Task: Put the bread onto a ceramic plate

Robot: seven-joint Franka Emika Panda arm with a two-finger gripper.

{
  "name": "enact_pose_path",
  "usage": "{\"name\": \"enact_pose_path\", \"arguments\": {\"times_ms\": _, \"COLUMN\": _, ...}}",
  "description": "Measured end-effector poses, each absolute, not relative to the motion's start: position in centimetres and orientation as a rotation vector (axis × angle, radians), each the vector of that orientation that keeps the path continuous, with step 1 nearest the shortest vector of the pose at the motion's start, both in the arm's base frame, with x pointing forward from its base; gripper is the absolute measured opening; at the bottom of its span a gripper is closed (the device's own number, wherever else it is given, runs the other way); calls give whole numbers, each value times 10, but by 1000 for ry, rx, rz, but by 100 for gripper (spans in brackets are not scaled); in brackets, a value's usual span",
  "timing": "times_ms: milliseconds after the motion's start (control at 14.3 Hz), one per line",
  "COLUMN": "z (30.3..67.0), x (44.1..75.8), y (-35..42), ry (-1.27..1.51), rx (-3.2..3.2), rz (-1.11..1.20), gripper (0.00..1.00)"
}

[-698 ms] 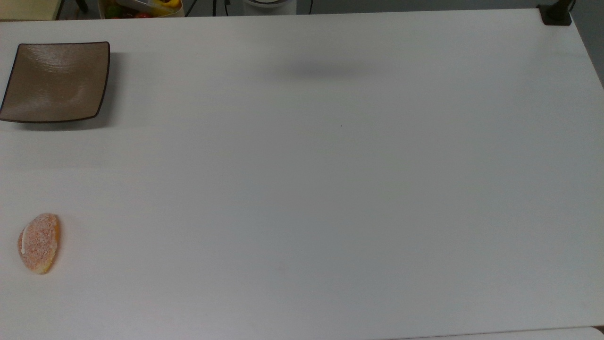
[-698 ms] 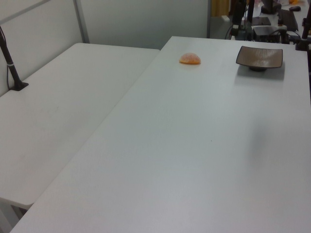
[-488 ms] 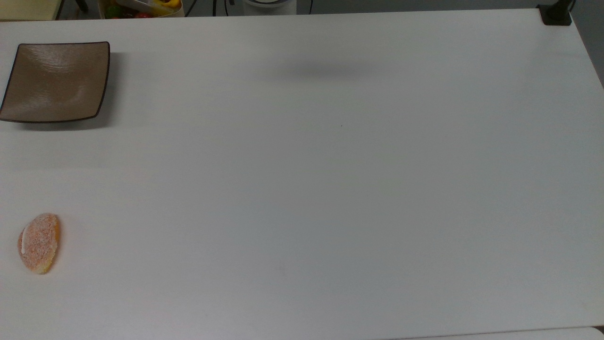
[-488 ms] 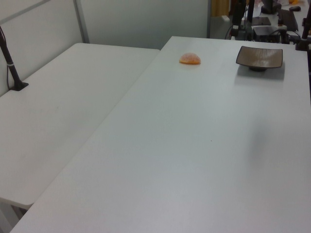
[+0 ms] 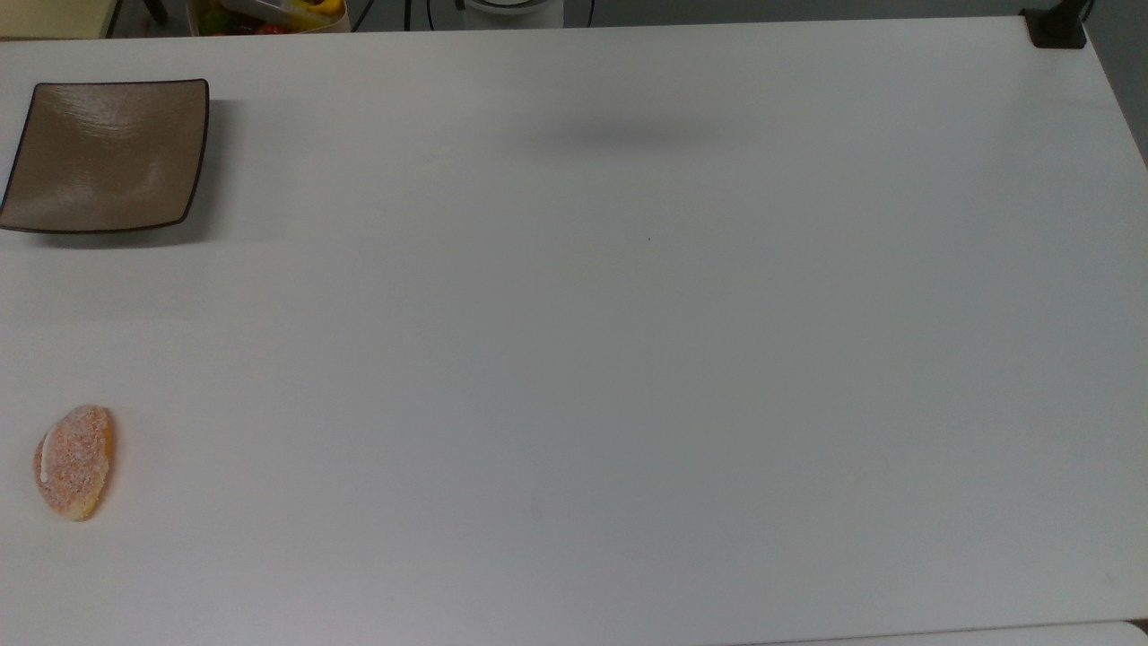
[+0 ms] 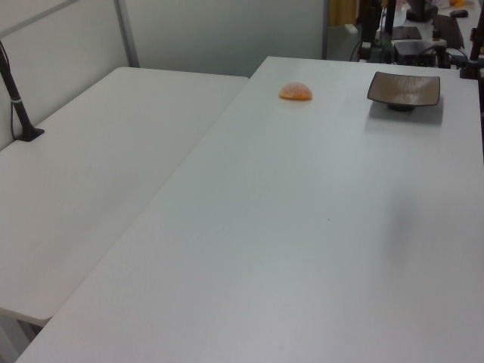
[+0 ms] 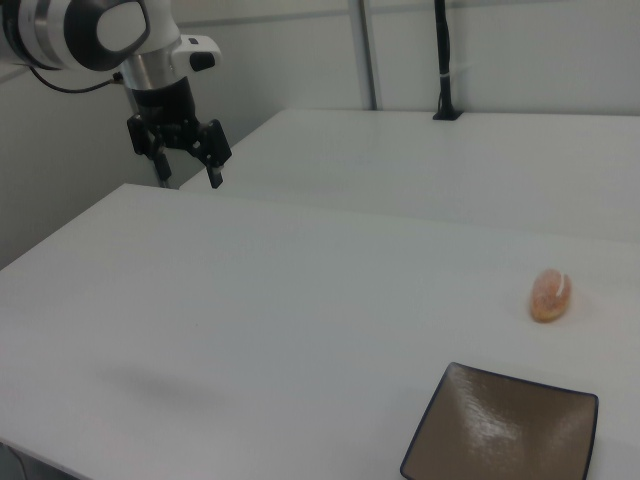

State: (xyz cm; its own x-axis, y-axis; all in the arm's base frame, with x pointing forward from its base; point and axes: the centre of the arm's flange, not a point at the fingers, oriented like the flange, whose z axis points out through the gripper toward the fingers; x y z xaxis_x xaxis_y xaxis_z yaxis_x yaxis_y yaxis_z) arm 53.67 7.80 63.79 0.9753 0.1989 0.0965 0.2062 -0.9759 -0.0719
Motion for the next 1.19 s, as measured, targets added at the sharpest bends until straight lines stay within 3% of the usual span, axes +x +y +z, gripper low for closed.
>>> {"name": "enact_pose_path", "arguments": {"times_ms": 768, "z": 632, "x": 533, "y": 76, "ry": -333, "rx": -3043, "rz": -68, "gripper": 100}}
{"name": "enact_pose_path", "arguments": {"times_ms": 1186, "z": 647, "x": 545, "y": 27, "ry": -278, "rx": -3050, "rz": -193, "gripper": 100}}
